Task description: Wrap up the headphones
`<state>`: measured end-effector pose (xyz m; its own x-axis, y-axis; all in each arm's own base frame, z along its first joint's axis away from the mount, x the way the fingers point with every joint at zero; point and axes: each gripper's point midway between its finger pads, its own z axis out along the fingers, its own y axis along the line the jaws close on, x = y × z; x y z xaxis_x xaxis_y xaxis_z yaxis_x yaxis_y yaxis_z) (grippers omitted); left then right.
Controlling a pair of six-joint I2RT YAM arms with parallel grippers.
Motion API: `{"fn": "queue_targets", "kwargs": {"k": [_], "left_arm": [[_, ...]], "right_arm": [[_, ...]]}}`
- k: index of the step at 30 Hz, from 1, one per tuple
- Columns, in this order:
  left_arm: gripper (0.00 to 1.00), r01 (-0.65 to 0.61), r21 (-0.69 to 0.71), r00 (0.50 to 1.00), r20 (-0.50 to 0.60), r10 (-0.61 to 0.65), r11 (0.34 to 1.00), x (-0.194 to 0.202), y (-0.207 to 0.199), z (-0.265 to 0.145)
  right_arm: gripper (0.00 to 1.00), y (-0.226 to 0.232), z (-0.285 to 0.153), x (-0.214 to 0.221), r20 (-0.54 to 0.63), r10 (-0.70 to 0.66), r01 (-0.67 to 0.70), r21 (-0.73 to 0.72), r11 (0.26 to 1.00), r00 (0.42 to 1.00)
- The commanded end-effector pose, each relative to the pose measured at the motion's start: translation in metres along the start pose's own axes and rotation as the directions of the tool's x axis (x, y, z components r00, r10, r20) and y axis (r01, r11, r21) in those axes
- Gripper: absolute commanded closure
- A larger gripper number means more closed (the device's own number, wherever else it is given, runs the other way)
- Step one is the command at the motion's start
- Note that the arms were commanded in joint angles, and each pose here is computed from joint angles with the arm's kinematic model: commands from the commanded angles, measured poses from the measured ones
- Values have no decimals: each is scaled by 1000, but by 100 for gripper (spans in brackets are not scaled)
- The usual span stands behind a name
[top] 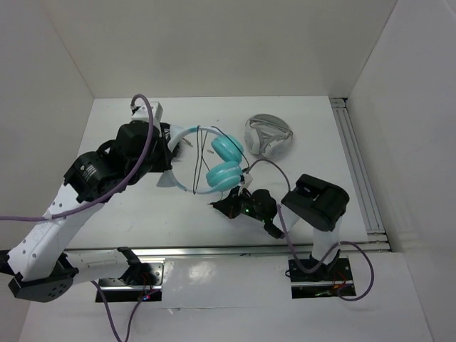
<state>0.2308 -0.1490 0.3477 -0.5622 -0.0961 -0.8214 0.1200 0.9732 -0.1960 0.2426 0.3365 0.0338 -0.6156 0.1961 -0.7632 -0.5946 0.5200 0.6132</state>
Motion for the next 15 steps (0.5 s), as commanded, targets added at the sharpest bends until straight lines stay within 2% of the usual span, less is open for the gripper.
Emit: {"fn": "queue_targets", "kwargs": {"k": [1, 3, 5, 6, 8, 9, 10, 12, 15], "left_arm": [[100, 197, -18, 964, 183, -191, 980, -55, 11, 13], [100, 236, 1, 957, 175, -233, 972, -58, 17, 22], [100, 284, -25, 940, 204, -273, 958, -64, 31, 33], [100, 294, -24, 935, 215, -282, 956, -68, 34, 34], [100, 306, -72, 936, 203, -286, 949, -65, 46, 46], [100, 312, -65, 933, 210, -293, 948, -68, 47, 47], [100, 306, -82, 939, 189, -287, 948, -61, 47, 55], [100, 326, -121, 935, 186, -301, 938, -56, 58, 65], [100, 335, -87, 933, 167, -318, 938, -51, 57, 73]], "right_arm": [[100, 85, -17, -79, 334, -119, 186, -176, 967, 935], [100, 108, -26, -89, 355, -149, 225, -185, 957, 923], [100, 116, -27, -73, 300, -211, 261, -138, 955, 930], [100, 133, -37, -84, 332, -222, 282, -146, 948, 917], [100, 142, -40, -71, 280, -288, 327, -102, 940, 916], [100, 159, -45, -85, 310, -295, 342, -109, 933, 904], [100, 160, -46, -71, 258, -342, 373, -82, 924, 904], [100, 176, -50, -81, 269, -360, 392, -74, 917, 893], [100, 170, -53, -76, 239, -408, 422, -10, 906, 881]]}}
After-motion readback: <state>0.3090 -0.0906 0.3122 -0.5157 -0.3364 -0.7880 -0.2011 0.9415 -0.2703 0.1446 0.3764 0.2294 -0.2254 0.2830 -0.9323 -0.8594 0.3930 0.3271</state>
